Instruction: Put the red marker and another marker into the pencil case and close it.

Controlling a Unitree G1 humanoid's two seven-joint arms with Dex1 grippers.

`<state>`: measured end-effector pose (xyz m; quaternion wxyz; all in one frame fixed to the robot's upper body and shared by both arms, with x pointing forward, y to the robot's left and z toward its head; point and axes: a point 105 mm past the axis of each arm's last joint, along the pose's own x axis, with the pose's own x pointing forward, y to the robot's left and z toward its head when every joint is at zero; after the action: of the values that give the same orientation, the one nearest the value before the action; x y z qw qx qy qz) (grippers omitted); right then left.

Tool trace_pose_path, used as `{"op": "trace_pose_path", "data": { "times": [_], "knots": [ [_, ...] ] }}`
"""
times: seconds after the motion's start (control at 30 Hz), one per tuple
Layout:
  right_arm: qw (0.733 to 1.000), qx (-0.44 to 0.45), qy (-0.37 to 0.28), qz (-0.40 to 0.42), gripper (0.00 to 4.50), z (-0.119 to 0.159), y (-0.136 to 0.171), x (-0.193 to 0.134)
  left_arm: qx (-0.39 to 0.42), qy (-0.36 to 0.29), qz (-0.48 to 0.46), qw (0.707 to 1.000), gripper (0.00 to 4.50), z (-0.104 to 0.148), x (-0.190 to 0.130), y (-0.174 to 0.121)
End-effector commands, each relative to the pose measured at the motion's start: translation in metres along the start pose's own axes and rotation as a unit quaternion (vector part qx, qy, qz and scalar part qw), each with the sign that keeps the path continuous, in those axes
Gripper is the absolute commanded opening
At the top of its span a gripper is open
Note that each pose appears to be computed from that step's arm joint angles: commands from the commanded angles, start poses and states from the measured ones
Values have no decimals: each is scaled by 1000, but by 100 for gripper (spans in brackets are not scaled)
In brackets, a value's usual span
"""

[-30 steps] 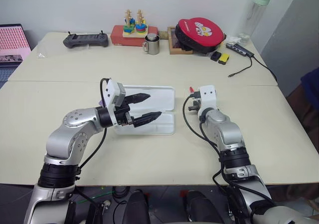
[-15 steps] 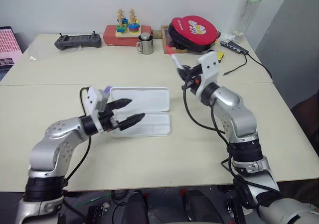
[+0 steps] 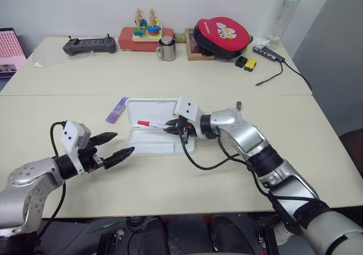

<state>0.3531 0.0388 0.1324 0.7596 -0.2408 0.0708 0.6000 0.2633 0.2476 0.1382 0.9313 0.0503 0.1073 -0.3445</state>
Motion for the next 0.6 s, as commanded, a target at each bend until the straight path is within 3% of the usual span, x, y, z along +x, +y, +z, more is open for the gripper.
{"op": "trace_pose_path", "data": {
  "times": [0.03, 0.13, 0.2, 0.33, 0.6],
  "knots": [
    [999, -27, -6, 20, 32, 7, 2, 5, 23, -19, 8, 1000, 450, 18, -5, -2],
    [999, -28, -5, 26, 32, 5, 5, 9, 22, -19, 12, 1000, 450, 18, -5, -3],
    [999, -26, -15, 28, 103, 9, 5, 9, 20, -21, 14, 999, 450, 19, -5, -3],
    [999, -28, -23, 25, 187, 14, 4, 8, 21, -24, 19, 999, 450, 21, -4, -2],
    [996, -11, -88, 22, 353, 44, -1, -10, -4, -93, 106, 990, 450, 44, -7, 38]
  ]
}}
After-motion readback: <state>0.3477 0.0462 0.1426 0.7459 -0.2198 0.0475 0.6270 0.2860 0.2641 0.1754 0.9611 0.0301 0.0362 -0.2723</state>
